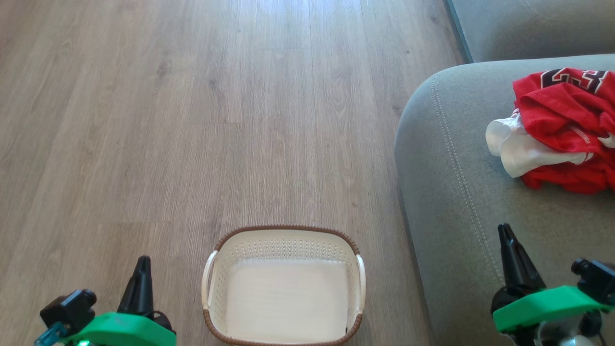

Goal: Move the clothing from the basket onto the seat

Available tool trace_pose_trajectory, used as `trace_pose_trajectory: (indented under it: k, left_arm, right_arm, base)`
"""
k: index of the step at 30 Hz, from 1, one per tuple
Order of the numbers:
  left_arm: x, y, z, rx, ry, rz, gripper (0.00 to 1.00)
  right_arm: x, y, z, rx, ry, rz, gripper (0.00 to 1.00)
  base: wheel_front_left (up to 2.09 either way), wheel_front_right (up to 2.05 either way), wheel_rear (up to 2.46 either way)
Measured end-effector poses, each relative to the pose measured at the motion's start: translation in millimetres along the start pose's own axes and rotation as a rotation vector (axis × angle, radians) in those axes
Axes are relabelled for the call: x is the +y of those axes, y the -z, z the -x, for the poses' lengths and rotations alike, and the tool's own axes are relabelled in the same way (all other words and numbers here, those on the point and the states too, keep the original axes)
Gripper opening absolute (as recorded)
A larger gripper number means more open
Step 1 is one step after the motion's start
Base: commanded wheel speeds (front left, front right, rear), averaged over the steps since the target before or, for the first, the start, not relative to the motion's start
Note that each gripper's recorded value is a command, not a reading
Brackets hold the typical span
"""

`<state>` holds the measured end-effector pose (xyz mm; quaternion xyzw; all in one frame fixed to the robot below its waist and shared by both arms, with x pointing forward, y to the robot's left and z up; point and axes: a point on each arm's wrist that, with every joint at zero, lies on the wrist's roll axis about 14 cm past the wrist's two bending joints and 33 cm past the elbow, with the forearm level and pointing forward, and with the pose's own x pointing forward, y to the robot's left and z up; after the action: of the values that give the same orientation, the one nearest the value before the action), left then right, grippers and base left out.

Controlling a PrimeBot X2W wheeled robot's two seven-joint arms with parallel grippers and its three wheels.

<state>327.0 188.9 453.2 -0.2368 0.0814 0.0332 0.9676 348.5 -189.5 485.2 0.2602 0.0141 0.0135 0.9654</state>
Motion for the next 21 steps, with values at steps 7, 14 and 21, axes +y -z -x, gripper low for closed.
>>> trace_pose_trajectory:
  k: [7,14,21]
  left_arm:
    - [-0.6,3.4,-1.9,0.019,-0.004,0.069,0.0]
    - [2.2,0.1,-5.9,0.019,-0.014,0.142,0.0]
    - [0.9,1.6,-8.0,0.032,-0.011,0.219,0.0]
  right_arm:
    - [-3.3,-1.4,-1.3,-0.004,0.016,-0.061,0.0]
    - [-7.2,1.0,-1.6,0.01,0.035,-0.131,0.0]
    - [-8.2,0.1,-5.0,0.01,0.045,-0.204,0.0]
  base:
    - [0.0,0.0,0.0]
    - [0.0,0.0,0.0]
    - [0.0,0.0,0.0]
